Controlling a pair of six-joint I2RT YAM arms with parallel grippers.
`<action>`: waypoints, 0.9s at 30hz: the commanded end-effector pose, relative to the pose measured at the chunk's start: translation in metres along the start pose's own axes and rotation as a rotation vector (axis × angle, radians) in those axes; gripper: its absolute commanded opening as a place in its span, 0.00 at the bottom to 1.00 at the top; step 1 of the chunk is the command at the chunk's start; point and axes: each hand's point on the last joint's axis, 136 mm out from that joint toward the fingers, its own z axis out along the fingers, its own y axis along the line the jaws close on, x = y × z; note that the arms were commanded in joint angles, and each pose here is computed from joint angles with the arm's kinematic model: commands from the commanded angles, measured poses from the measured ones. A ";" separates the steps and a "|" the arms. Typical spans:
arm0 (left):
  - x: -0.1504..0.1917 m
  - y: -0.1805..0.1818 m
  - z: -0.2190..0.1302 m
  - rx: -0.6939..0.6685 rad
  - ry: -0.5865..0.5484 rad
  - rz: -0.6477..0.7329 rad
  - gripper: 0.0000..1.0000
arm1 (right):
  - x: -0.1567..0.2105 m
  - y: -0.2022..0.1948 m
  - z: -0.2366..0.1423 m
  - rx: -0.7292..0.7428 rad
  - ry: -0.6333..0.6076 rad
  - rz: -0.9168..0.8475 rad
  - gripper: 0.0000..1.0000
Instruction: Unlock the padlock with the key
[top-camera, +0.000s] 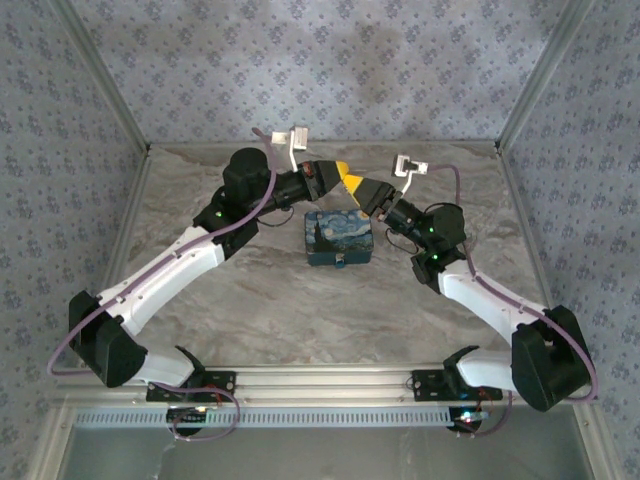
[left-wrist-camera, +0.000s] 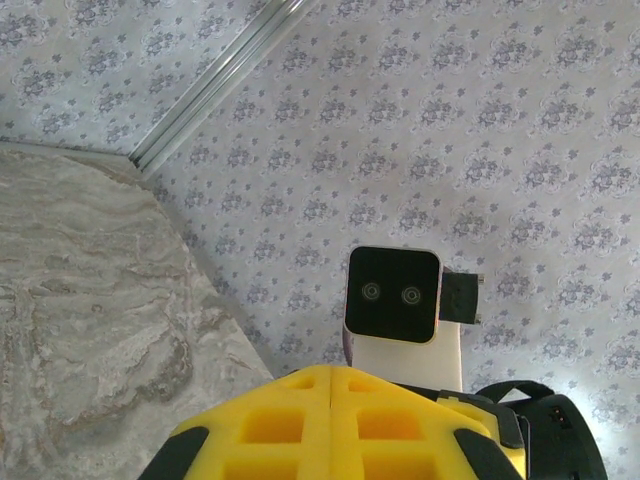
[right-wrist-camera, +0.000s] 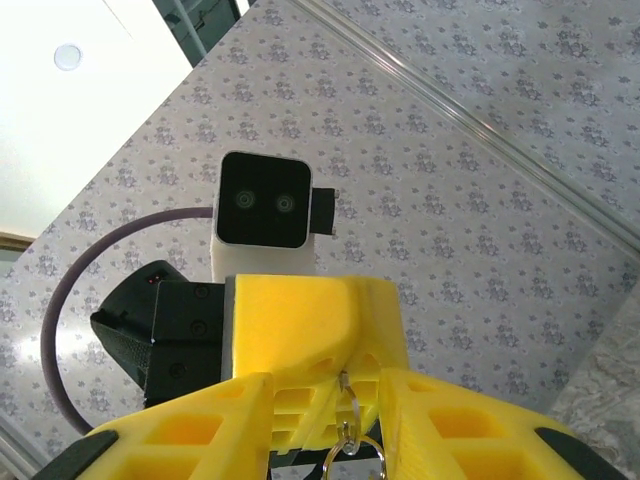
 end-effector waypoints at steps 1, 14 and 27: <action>-0.007 -0.016 -0.006 0.046 -0.033 0.017 0.00 | -0.003 0.022 0.006 -0.073 0.008 -0.031 0.33; -0.010 -0.022 -0.012 0.061 -0.055 0.021 0.00 | -0.001 0.006 0.006 -0.031 -0.008 -0.024 0.10; -0.007 -0.020 -0.011 0.059 -0.047 0.017 0.00 | -0.006 0.014 0.000 -0.033 -0.025 -0.043 0.45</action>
